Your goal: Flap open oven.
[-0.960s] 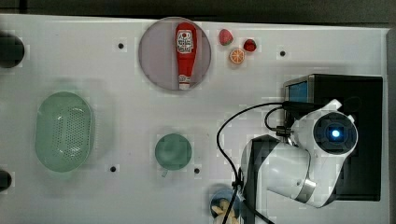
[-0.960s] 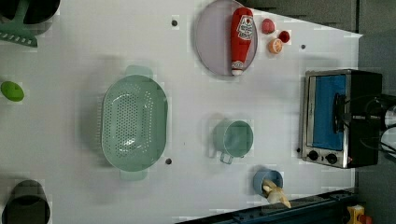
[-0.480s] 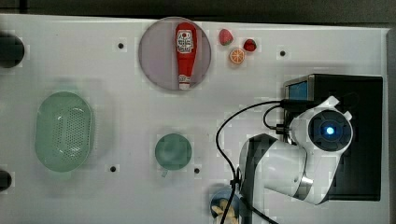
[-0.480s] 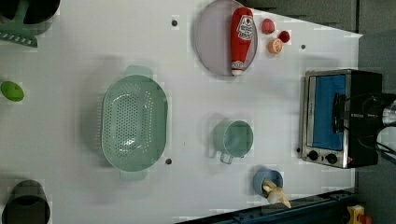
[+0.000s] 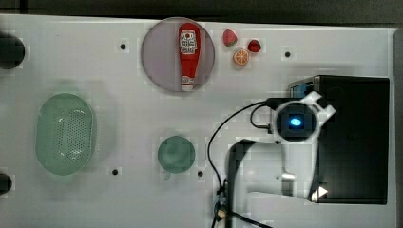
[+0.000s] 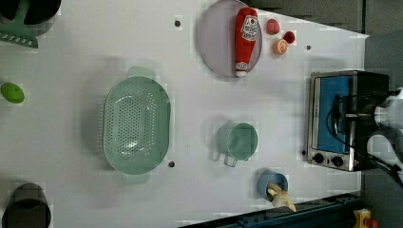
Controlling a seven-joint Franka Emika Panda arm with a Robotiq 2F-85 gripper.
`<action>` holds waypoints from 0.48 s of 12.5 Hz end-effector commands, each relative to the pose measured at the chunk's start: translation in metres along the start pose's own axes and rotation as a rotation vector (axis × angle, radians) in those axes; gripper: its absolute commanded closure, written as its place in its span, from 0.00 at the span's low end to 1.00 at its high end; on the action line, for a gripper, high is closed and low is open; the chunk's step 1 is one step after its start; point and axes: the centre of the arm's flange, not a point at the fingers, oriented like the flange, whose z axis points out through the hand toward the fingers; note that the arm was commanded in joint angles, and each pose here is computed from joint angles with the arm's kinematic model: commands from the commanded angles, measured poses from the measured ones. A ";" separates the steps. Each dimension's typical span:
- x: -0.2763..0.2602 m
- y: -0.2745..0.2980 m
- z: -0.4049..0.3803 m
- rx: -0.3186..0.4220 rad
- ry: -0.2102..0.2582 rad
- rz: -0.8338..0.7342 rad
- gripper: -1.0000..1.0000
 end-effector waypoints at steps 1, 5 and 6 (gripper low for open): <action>0.008 -0.087 0.023 -0.048 -0.034 0.008 0.83; 0.012 -0.144 0.054 -0.159 -0.045 0.028 0.83; 0.014 -0.159 0.064 -0.194 -0.043 0.029 0.83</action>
